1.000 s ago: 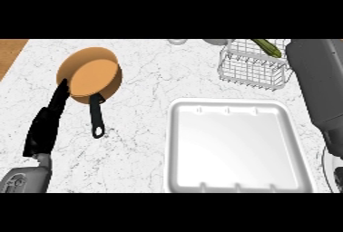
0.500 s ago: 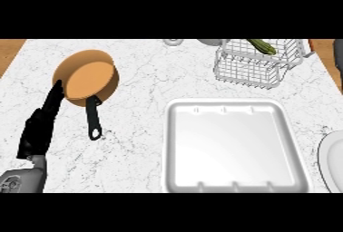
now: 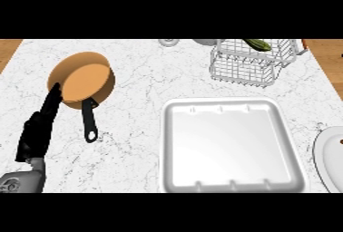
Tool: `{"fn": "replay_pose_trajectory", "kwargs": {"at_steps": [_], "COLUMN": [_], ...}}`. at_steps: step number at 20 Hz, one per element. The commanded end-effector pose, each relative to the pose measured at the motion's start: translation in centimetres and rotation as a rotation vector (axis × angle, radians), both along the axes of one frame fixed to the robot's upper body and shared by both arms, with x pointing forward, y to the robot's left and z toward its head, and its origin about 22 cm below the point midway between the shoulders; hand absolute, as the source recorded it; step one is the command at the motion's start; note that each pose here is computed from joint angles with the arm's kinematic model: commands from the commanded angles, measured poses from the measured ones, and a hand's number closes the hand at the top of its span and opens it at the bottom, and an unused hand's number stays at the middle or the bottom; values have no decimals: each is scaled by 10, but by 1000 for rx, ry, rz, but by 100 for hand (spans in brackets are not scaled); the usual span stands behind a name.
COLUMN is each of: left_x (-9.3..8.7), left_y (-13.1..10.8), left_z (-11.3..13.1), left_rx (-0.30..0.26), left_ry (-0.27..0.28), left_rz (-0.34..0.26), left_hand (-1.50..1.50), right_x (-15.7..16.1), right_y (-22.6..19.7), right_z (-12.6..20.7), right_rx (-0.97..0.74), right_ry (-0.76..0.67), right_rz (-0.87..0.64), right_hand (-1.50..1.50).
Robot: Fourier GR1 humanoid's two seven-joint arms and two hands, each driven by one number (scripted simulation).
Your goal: Pick the squash from the tray and place it in the tiered basket
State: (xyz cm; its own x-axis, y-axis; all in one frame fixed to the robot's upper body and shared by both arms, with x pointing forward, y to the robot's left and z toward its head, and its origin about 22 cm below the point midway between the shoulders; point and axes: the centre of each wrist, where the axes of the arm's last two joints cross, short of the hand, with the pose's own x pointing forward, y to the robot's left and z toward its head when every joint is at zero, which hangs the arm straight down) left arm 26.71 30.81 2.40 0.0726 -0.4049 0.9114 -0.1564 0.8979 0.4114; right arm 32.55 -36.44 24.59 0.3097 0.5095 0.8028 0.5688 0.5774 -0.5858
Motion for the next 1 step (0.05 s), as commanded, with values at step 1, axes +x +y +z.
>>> {"fn": "replay_pose_trajectory", "kwargs": {"at_steps": [1], "left_x": [-4], "left_y": [-3], "left_z": [9], "left_rx": [-12], "left_ry": [-11], "left_rz": [-11], "left_hand": [0], "right_x": [-61], "right_y": [-23], "right_z": [-13], "right_rx": [29], "right_ry": [-56], "right_rz": [14], "right_hand": [-150]}}
